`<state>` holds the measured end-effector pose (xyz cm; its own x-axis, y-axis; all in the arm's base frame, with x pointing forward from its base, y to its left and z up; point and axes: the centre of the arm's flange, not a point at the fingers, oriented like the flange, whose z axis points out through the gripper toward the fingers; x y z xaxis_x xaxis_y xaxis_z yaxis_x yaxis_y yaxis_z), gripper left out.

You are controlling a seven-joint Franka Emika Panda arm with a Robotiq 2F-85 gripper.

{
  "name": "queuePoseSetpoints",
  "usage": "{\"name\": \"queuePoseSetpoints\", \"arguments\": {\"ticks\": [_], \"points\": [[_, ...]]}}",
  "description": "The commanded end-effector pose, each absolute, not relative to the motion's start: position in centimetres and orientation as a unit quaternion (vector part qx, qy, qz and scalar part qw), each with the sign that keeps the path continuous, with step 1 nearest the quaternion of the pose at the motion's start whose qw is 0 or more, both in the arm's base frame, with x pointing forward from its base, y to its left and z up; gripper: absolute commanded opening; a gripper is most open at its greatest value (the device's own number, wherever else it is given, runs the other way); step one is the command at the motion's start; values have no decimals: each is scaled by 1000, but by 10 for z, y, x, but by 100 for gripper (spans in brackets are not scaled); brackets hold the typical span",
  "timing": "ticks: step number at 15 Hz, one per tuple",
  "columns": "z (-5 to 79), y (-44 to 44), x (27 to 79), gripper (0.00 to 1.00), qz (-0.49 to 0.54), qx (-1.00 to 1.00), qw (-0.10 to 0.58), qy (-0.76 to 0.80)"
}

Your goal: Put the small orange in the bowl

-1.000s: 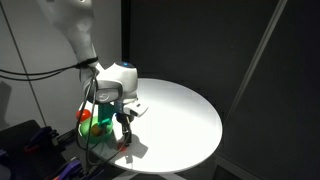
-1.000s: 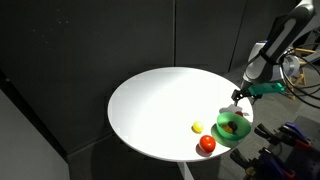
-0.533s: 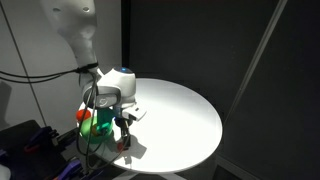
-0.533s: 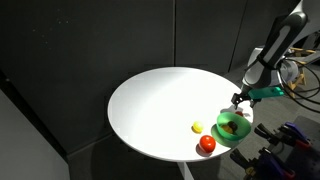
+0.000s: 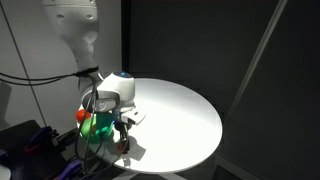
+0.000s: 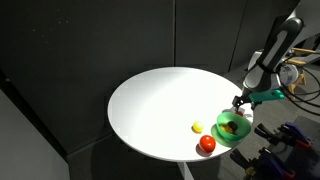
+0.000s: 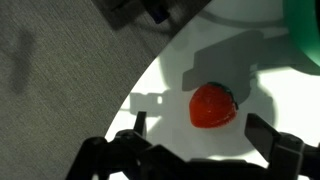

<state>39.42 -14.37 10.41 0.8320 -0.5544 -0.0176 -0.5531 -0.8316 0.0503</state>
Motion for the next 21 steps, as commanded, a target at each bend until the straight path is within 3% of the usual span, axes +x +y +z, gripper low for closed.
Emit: {"name": "queuePoseSetpoints", "arguments": {"ticks": [1, 21], "points": [[98, -149, 393, 100, -10, 957, 17, -290], [78, -153, 400, 99, -19, 957, 23, -289]]}}
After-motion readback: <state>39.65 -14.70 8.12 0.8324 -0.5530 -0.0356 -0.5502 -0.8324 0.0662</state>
